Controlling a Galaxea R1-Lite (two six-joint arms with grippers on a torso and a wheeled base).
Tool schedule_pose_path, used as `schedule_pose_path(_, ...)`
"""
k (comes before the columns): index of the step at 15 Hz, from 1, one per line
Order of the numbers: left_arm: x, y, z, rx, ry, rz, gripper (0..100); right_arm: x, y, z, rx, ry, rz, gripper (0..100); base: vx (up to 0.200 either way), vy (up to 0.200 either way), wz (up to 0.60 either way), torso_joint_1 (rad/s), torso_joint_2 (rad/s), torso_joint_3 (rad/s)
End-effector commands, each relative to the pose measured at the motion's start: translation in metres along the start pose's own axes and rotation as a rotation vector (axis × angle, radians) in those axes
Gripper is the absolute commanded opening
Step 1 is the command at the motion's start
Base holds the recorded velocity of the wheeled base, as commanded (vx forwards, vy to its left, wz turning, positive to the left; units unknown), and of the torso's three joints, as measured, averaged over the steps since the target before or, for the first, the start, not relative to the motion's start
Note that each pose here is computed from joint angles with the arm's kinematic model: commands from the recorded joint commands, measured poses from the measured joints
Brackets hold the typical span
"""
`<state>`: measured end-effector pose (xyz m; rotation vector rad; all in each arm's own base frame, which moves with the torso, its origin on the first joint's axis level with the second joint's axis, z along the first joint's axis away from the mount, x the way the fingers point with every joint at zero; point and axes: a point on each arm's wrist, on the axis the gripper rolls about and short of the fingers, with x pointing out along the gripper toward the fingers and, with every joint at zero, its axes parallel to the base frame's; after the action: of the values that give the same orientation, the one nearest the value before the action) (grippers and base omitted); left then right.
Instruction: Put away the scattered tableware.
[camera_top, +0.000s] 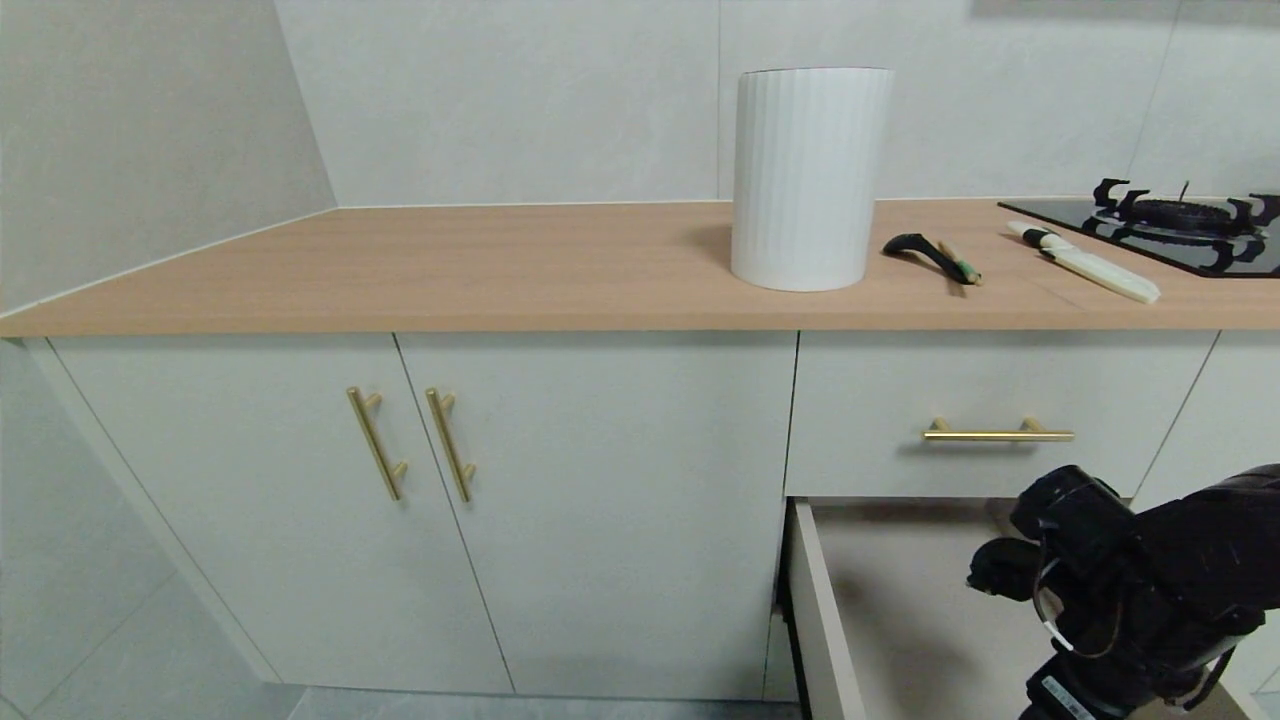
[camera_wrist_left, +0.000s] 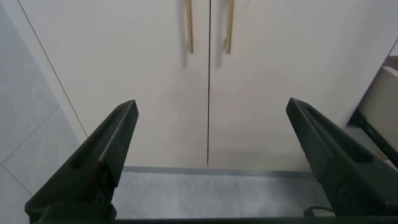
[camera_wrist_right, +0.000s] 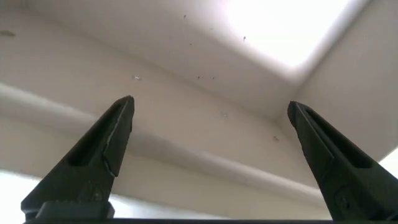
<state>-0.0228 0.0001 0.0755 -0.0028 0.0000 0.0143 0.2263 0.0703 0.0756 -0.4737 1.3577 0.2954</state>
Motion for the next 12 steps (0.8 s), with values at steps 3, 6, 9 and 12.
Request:
schedule_pose_path(3,0.0,0.0,0.0,0.0,0.0,0.001,100,-0.002,0.005,-0.001,-0.034,0.044,0.01,100,0.0,0.0,0.0,0.0,0.0,0.0)
schedule_pose_path(6,0.0,0.0,0.0,0.0,0.0,0.001,100,-0.01,-0.004,0.011,0.034,-0.015,-0.016,100,0.0,0.0,0.0,0.0,0.0,0.0)
schedule_pose_path(9,0.0,0.0,0.0,0.0,0.0,0.001,100,-0.035,-0.011,0.03,0.24,-0.166,-0.019,100,0.0,0.0,0.0,0.0,0.0,0.0)
schedule_pose_path(12,0.0,0.0,0.0,0.0,0.0,0.001,100,-0.058,-0.014,0.03,0.29,-0.313,-0.027,100,0.0,0.0,0.0,0.0,0.0,0.0)
